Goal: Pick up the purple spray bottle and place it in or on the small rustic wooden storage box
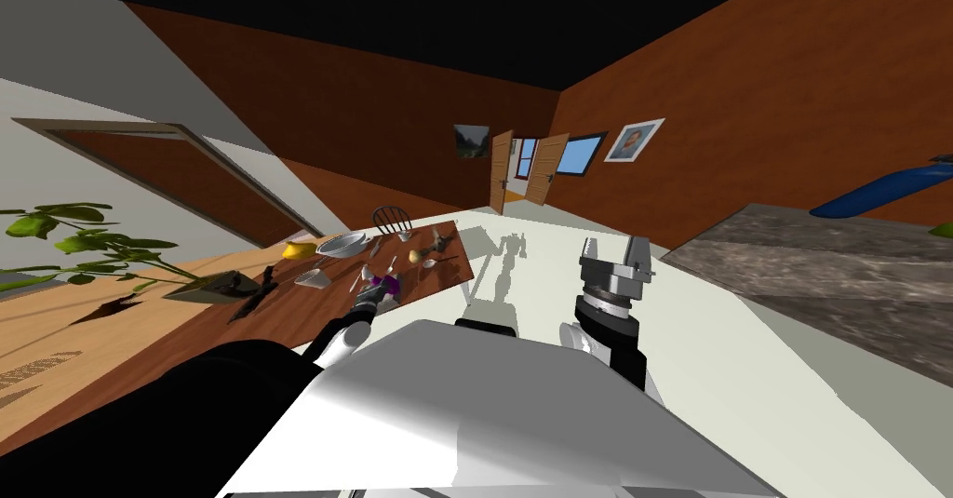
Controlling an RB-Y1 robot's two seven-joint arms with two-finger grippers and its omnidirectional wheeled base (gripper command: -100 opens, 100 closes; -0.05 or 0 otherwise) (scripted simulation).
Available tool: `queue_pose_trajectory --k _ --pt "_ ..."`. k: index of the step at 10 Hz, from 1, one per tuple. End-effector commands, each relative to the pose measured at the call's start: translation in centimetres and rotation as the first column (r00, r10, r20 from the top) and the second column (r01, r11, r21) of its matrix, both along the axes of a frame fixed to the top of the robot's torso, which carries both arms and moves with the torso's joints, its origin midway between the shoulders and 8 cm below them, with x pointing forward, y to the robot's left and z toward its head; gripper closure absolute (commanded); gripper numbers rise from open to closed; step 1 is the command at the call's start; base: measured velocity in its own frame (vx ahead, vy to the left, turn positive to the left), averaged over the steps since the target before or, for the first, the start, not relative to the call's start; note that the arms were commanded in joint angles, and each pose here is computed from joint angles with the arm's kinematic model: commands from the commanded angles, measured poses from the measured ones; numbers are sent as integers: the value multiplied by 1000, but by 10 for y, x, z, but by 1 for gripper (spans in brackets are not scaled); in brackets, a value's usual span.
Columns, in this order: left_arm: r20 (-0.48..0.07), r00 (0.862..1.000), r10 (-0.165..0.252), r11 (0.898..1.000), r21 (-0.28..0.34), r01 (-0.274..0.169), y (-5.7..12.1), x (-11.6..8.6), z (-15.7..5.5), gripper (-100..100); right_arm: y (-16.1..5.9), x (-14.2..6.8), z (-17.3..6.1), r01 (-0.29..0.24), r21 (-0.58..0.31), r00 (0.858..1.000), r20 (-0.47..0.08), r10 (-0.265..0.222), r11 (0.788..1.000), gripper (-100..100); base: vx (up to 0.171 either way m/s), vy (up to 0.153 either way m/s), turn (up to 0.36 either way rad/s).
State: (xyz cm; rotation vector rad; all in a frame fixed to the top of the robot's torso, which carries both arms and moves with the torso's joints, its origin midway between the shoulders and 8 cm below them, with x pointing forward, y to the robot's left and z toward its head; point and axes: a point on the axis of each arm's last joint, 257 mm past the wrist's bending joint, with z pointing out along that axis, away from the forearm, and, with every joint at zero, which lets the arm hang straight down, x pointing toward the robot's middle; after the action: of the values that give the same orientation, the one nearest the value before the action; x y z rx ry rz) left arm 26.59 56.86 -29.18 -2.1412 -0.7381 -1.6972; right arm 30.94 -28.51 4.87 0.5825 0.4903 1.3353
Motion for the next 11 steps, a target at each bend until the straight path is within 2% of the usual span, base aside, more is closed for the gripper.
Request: queue_pose_trajectory --k 1,3,4,5,6,10,11 --pt "-13 999 -32 999 22 32 -3 6 9 100 0 0 0 0 0 1000 0 0 1000 0 -49 113 23" --pt "-33 996 -89 994 65 91 -9 20 27 100 0 0 0 0 0 1000 0 0 1000 0 -54 156 28" --pt "-39 994 -104 991 78 107 -11 24 31 100 0 0 0 0 0 1000 0 0 1000 0 -71 173 17" --pt "-31 995 -90 993 67 92 -8 22 29 100 0 0 0 0 0 1000 0 0 1000 0 -30 79 -6" --pt "-33 995 -93 993 70 95 -8 22 30 -100 0 0 0 0 0 1000 0 0 1000 0 -6 17 -1" --pt "-32 995 -92 993 70 94 -7 22 30 -100 0 0 0 0 0 1000 0 0 1000 0 -1 2 0" --pt "-34 995 -91 993 69 93 -7 21 29 0 0 0 0 0 0 1000 0 0 1000 0 0 0 0"
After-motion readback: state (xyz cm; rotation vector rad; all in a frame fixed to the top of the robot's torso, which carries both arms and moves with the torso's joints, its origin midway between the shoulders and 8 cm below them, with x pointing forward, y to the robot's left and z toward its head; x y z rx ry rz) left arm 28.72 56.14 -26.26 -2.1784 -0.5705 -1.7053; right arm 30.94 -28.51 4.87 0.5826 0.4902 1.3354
